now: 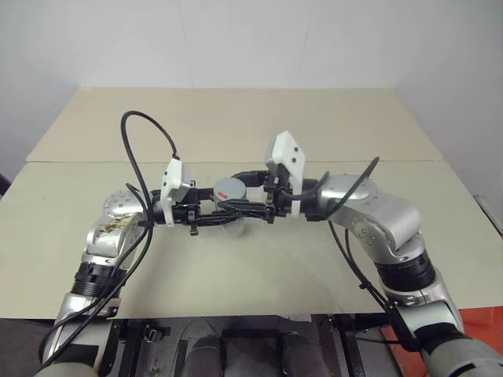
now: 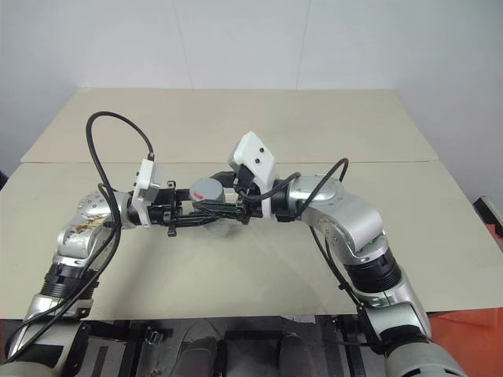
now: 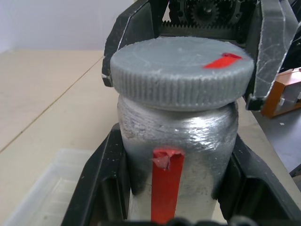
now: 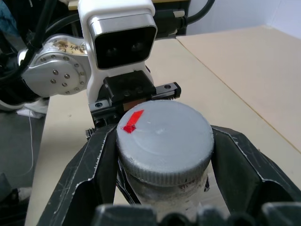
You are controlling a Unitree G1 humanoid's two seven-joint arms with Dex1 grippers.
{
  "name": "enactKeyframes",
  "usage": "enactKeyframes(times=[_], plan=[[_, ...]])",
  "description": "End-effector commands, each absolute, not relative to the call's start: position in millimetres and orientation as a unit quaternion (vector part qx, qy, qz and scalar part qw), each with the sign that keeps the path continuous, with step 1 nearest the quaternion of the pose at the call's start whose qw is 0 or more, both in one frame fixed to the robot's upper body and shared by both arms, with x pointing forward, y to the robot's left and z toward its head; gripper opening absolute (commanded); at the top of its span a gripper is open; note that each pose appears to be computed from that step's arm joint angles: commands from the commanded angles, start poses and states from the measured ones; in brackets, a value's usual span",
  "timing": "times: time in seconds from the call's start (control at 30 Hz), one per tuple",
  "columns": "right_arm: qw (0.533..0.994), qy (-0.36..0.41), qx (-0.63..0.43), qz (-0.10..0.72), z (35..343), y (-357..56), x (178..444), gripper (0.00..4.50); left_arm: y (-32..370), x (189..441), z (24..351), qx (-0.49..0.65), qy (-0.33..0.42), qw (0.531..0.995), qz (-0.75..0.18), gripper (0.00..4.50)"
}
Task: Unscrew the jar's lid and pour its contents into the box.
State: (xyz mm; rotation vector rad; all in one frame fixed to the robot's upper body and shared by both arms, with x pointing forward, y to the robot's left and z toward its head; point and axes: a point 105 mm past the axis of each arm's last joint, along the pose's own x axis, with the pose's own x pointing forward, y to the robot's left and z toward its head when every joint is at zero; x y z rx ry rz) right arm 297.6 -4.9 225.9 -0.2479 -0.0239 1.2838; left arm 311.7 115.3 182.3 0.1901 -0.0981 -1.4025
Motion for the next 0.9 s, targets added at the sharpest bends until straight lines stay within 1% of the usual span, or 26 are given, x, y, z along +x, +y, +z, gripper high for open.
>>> enactKeyframes(times=[0.03, 0.13, 0.17, 0.23, 0.3, 0.33, 0.57, 0.9], plan=[[0.812, -0.034, -0.125, 0.569, 234.5, -13.7, 305.3, 2.77, 117.5, 306.4, 197.2, 0.098, -0.072, 0.752, -0.648, 1.97], [0.808, -0.034, -0.123, 0.575, 234.9, -14.2, 302.6, 2.77, 117.2, 306.3, 197.2, 0.099, -0.072, 0.752, -0.648, 1.97], [0.807, -0.034, -0.123, 0.577, 235.0, -14.3, 302.0, 3.33, 117.1, 306.3, 197.3, 0.099, -0.072, 0.751, -0.648, 1.97], [0.804, -0.033, -0.125, 0.581, 235.0, -14.3, 300.6, 3.71, 116.4, 306.4, 197.8, 0.099, -0.073, 0.751, -0.649, 1.97], [0.803, -0.032, -0.126, 0.582, 234.9, -14.1, 300.1, 4.37, 116.2, 306.5, 198.0, 0.099, -0.074, 0.750, -0.650, 1.97], [0.802, -0.032, -0.128, 0.583, 234.8, -13.9, 299.7, 4.48, 116.3, 306.6, 198.0, 0.099, -0.074, 0.750, -0.650, 1.97], [0.799, -0.032, -0.129, 0.586, 235.4, -13.9, 298.2, 4.48, 118.0, 307.4, 198.0, 0.101, -0.073, 0.751, -0.648, 1.97], [0.792, -0.048, -0.127, 0.596, 247.8, -13.4, 288.3, 4.48, 118.1, 308.7, 195.5, 0.101, -0.069, 0.753, -0.647, 1.97]])
